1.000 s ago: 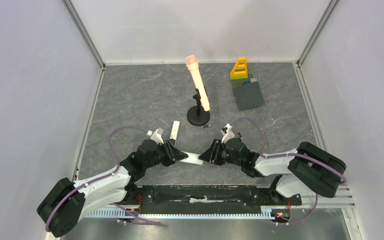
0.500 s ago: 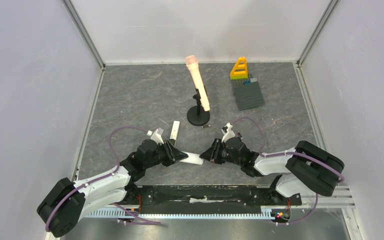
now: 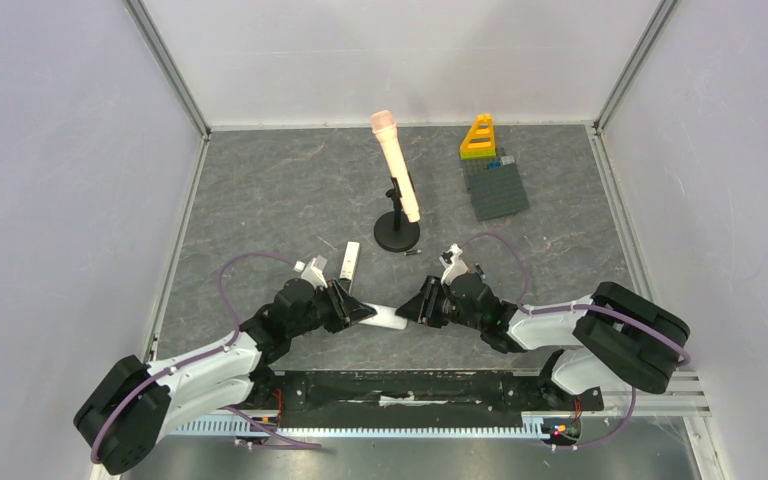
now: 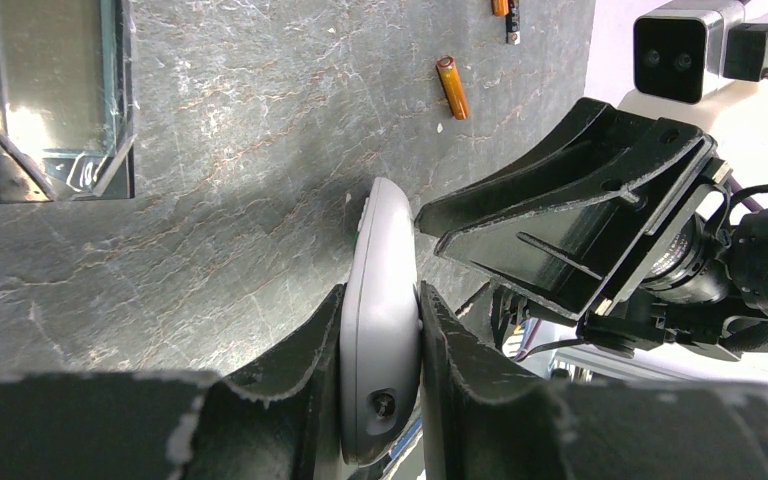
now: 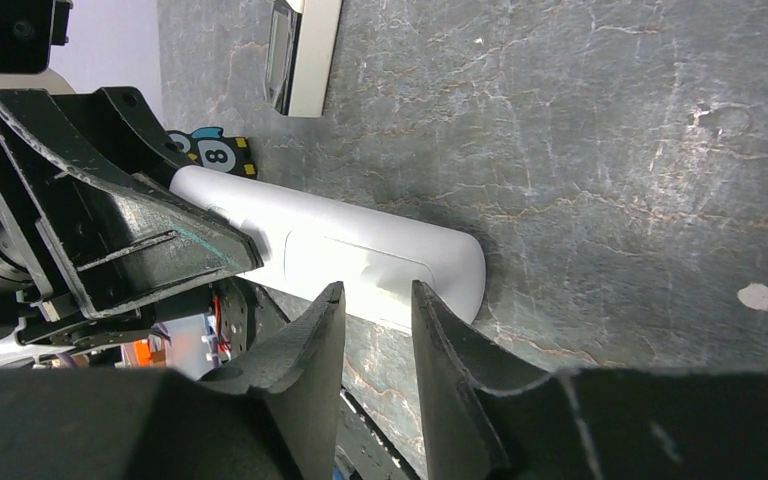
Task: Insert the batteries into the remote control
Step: Remove the battery cover from the remote control.
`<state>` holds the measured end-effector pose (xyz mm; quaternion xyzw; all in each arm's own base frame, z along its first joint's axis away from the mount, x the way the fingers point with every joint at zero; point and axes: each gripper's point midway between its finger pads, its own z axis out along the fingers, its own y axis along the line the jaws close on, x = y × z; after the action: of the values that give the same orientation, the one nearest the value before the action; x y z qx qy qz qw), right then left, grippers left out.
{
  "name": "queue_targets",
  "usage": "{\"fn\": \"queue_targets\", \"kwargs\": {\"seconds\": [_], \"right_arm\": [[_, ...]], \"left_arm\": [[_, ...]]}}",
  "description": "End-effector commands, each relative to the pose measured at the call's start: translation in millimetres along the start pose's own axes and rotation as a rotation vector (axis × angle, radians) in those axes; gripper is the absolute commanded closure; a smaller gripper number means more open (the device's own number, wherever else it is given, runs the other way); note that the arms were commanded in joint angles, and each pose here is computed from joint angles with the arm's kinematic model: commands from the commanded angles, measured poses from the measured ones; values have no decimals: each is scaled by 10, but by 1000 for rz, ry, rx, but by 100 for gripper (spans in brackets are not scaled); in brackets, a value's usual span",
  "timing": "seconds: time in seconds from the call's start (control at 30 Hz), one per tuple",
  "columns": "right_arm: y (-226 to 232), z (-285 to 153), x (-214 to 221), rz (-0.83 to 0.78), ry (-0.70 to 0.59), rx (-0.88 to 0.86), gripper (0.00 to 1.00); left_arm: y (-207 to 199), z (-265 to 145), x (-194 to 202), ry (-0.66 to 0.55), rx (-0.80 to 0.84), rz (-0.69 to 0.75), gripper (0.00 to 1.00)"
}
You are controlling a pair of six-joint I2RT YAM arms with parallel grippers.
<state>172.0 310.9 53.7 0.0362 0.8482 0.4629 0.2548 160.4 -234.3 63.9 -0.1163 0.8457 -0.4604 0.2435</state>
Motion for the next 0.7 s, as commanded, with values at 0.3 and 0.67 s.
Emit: {"fn": "queue_targets", "kwargs": {"seconds": [0.3,0.67], "right_arm": [[81,27,-107,-28,-42,-9,65],[119,36,3,16,6,-51,65]], "left_arm": [[344,-26,156,44,-112,7,98],[342,-26,158,45,-112,8,98]]}}
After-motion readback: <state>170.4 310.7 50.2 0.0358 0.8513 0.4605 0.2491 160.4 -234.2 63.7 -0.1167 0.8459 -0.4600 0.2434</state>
